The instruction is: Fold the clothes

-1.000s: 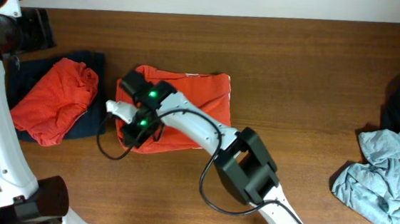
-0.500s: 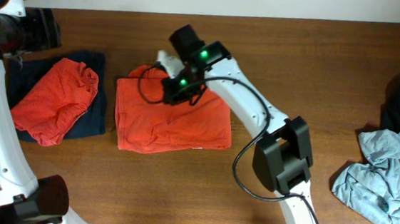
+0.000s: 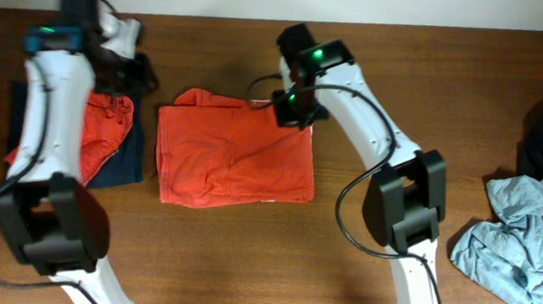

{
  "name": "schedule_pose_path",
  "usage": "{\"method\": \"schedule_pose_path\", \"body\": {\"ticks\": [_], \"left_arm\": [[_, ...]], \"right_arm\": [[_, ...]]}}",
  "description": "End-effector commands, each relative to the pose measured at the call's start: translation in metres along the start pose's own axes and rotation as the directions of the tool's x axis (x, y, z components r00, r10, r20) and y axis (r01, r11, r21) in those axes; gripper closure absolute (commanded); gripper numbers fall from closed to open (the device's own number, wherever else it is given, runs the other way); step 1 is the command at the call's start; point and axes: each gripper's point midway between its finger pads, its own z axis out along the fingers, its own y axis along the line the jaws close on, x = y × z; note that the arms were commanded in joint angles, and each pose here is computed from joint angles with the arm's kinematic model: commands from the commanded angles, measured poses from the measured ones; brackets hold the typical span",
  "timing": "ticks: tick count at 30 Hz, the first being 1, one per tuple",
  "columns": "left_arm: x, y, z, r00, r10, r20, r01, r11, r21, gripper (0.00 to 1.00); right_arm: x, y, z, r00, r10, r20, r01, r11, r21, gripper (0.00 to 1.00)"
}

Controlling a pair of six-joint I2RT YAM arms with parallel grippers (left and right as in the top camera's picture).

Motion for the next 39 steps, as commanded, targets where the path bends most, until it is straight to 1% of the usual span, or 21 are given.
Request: {"method": "schedule_pose_path", "body": {"ticks": [1,6,11,15,18,20,23,25,27,32,36,37,38,39], "left_arm": [[0.013,-0.024,0.029,0.993,0.119,-0.027,-0.118,0.992,0.033,0.72],[0.028,-0.018,0.062,0.983,0.17,-0.068,-0.175,0.981,-0.084,0.73],[0.04,-0.012,0.099,0.981,0.186,-0.052,-0.19,0.978,-0.089,0.73],[0.041,-0.006,0.119,0.981,0.191,-0.034,-0.193,0.977,-0.094,0.73],[0.04,0.004,0.132,0.981,0.193,-0.028,-0.195,0.972,-0.129,0.73],[0.04,0.013,0.141,0.981,0.191,-0.037,-0.195,0.967,-0.167,0.73],[0.049,0.033,0.158,0.981,0.178,-0.082,-0.193,0.951,-0.242,0.75],[0.058,0.044,0.169,0.979,0.166,-0.117,-0.192,0.943,-0.271,0.78],[0.068,0.058,0.179,0.977,0.147,-0.152,-0.188,0.933,-0.307,0.81],[0.062,0.072,0.179,0.983,0.131,-0.125,-0.167,0.923,-0.348,0.82],[0.052,0.073,0.176,0.985,0.134,-0.105,-0.163,0.92,-0.357,0.82],[0.044,0.071,0.171,0.986,0.137,-0.097,-0.163,0.92,-0.357,0.81],[0.04,0.069,0.168,0.986,0.139,-0.093,-0.164,0.92,-0.356,0.78],[0.034,0.066,0.162,0.986,0.144,-0.086,-0.165,0.921,-0.353,0.71]], "right_arm": [[-0.009,-0.026,0.009,0.998,0.063,0.011,-0.064,0.997,0.042,0.96],[-0.001,-0.034,0.038,0.995,0.084,-0.054,-0.082,0.996,0.036,0.96],[0.004,-0.034,0.062,0.992,0.089,-0.095,-0.087,0.996,0.027,0.96],[-0.001,-0.036,0.074,0.993,0.085,-0.081,-0.083,0.996,0.024,0.96],[-0.005,-0.039,0.082,0.994,0.086,-0.067,-0.084,0.996,0.026,0.96],[-0.006,-0.045,0.087,0.995,0.086,-0.057,-0.083,0.995,0.055,0.96],[-0.007,-0.063,0.089,0.995,0.09,-0.041,-0.083,0.987,0.14,0.96],[-0.008,-0.075,0.088,0.995,0.096,-0.033,-0.089,0.98,0.18,0.96],[-0.009,-0.083,0.087,0.997,0.07,-0.04,-0.062,0.982,0.179,0.96],[-0.008,-0.114,0.081,0.994,0.103,-0.043,-0.089,0.964,0.25,0.96],[-0.007,-0.14,0.075,0.989,0.14,-0.039,-0.122,0.948,0.294,0.96],[-0.003,-0.143,0.069,0.985,0.161,-0.056,-0.14,0.952,0.272,0.96],[-0.003,-0.143,0.065,0.984,0.167,-0.06,-0.146,0.954,0.262,0.96],[-0.003,-0.141,0.059,0.985,0.157,-0.065,-0.137,0.961,0.24,0.96]]}}
